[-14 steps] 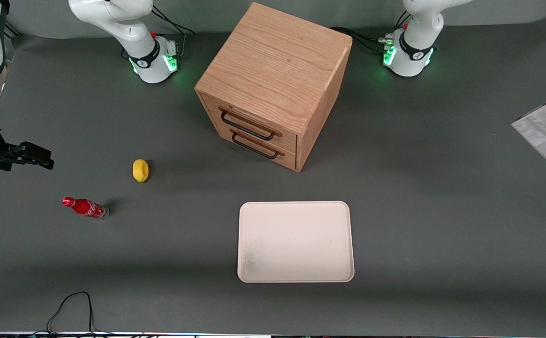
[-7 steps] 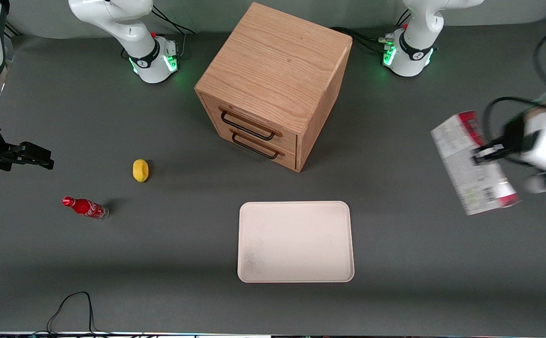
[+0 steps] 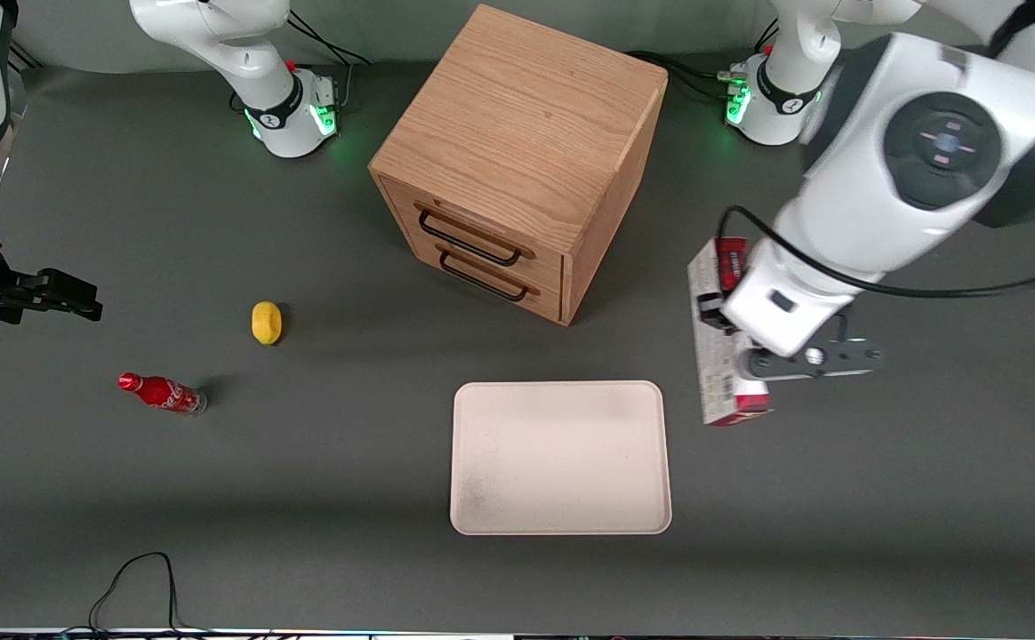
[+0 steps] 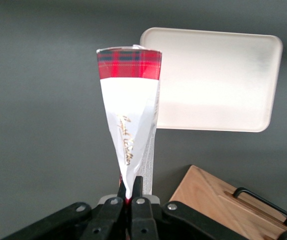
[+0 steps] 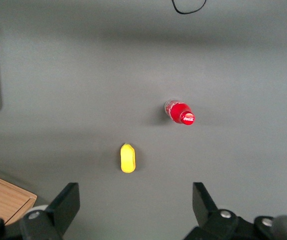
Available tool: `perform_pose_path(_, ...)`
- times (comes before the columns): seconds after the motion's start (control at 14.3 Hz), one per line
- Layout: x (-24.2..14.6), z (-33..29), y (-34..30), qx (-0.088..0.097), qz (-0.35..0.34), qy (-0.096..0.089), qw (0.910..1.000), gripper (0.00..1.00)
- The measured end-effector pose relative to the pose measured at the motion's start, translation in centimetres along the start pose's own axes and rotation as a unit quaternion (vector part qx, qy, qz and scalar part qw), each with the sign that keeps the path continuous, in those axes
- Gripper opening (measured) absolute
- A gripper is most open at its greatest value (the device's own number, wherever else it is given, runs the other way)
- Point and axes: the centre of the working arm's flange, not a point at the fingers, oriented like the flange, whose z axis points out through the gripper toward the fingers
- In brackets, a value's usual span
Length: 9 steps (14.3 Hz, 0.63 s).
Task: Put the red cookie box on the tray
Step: 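Carry the held cookie box over the cream tray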
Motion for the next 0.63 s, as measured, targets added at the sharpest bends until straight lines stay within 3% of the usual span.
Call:
perform_pose_path(0.35,0.6,3.6,4.5,0.003,-0.002,0.034,0.9994,0.02)
perform_pose_path(0.63,4.4,12.5,5.1,0.007,-0.008,0.036,0.9993,0.02)
